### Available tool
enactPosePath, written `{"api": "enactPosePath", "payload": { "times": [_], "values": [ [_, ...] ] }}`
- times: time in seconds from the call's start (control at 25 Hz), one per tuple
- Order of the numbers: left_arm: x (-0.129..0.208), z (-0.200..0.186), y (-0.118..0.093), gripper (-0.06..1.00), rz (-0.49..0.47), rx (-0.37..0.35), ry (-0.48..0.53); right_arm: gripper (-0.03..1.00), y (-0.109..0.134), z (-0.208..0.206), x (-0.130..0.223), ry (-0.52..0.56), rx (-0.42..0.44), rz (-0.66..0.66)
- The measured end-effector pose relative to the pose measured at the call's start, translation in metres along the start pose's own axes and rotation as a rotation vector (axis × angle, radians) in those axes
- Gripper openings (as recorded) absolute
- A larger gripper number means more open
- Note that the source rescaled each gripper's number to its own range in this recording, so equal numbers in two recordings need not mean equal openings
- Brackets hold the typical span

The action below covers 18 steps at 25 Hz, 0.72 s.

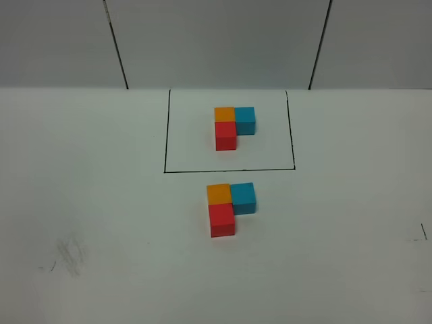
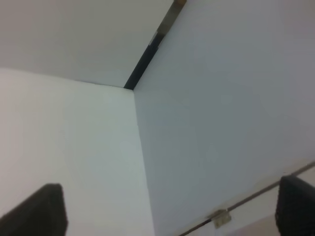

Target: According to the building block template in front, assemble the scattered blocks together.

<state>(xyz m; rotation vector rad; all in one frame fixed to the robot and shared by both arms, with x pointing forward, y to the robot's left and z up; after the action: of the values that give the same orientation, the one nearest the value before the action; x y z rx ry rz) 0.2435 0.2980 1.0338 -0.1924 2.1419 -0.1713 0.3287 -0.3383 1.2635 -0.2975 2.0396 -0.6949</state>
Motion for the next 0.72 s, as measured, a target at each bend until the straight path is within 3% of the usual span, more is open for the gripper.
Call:
{"api": "enactPosePath", "payload": {
  "times": [0.4,0.56,0.72],
  "values": [
    [0.000,0.000,0.000,0.65,0.000,0.000,0.000,0.80,0.071,-0.039,0.109,-0.190,-0.126,0.084],
    [0.000,0.000,0.000,0.65,0.000,0.000,0.000,0.80,0.095,-0.042,0.140,-0.269,-0.154,0.128],
    [0.000,0.000,0.000,0.65,0.000,0.000,0.000,0.80,0.111,-0.036,0.159,-0.275,-0.181,0.204]
  ]
}}
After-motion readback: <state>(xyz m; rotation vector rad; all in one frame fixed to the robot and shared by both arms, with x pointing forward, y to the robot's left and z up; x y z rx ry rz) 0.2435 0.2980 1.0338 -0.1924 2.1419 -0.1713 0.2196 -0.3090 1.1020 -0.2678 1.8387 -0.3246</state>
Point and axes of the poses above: a point on each arm's last joint axis where the gripper is mounted, z pointing out along that axis toward the gripper, y along the wrist's bending axis when the last joint is at zero, x = y × z, the point moved 2 cm from there along z, pointing out along that axis toward the gripper, and after that the axes turned 11 degrees about -z, right-handed, at the moved point
